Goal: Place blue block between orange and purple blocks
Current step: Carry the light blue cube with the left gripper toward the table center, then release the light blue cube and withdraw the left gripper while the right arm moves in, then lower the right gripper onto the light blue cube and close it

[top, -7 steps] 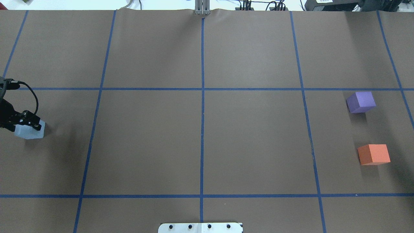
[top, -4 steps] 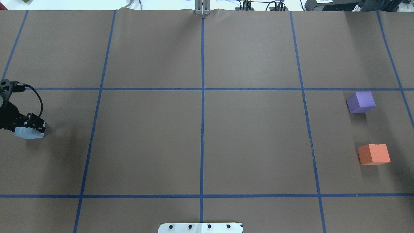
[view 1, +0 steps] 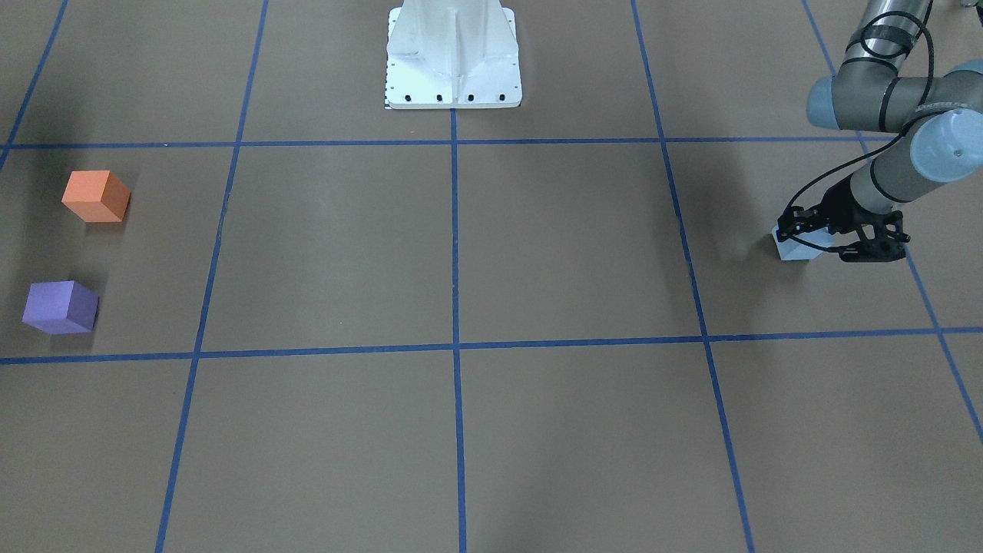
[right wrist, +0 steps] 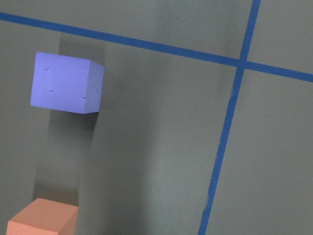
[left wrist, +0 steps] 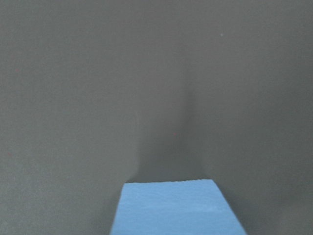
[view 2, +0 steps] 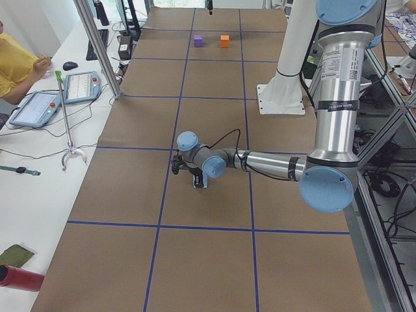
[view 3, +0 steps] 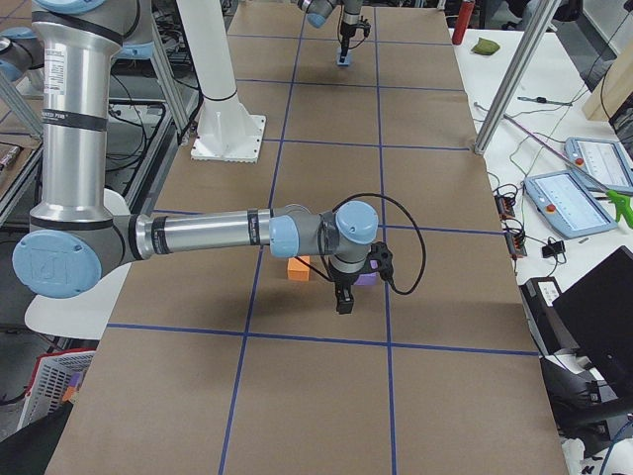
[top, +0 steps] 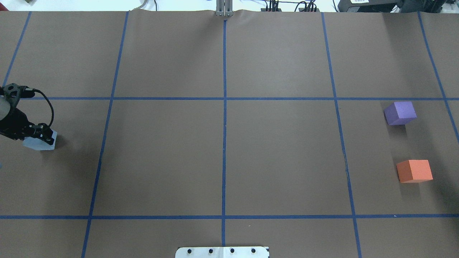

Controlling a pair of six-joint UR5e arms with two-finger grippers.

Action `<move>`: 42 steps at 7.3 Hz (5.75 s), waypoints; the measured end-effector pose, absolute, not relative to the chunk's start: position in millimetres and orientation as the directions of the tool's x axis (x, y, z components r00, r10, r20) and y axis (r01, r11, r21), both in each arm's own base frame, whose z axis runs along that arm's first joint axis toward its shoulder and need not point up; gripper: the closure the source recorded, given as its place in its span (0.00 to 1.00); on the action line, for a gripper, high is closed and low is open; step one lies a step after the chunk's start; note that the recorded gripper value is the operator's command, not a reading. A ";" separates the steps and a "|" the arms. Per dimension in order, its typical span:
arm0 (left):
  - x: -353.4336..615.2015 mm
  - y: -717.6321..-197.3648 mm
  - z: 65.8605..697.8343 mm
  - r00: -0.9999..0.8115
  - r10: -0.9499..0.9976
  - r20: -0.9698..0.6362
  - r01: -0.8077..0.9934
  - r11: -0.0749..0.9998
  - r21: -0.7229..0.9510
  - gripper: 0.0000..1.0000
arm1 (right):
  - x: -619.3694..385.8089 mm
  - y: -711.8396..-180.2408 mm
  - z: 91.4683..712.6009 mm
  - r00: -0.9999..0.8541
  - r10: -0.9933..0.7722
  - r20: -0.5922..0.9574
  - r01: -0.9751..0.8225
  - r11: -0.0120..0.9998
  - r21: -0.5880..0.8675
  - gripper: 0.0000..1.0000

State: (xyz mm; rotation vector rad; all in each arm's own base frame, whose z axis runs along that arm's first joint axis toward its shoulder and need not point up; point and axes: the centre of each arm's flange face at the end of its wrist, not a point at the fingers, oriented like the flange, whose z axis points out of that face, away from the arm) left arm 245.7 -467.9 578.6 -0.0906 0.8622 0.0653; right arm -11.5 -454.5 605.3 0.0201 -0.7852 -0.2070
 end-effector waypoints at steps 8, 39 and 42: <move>585.4 -426.4 165.4 0.557 0.079 -0.827 -0.066 0.997 0.051 1.00 | -16.5 -458.3 598.2 0.657 -0.206 0.725 0.184 0.977 0.111 0.00; 325.1 -439.7 366.6 0.647 0.250 -0.720 -0.135 0.967 0.215 0.01 | -465.5 -422.9 264.9 0.642 0.189 0.743 -0.161 0.981 -0.110 0.02; 325.7 -439.8 367.8 0.648 0.247 -0.720 -0.135 0.968 0.211 0.01 | -485.3 -422.4 285.2 0.689 0.185 0.701 -0.163 0.982 -0.099 0.02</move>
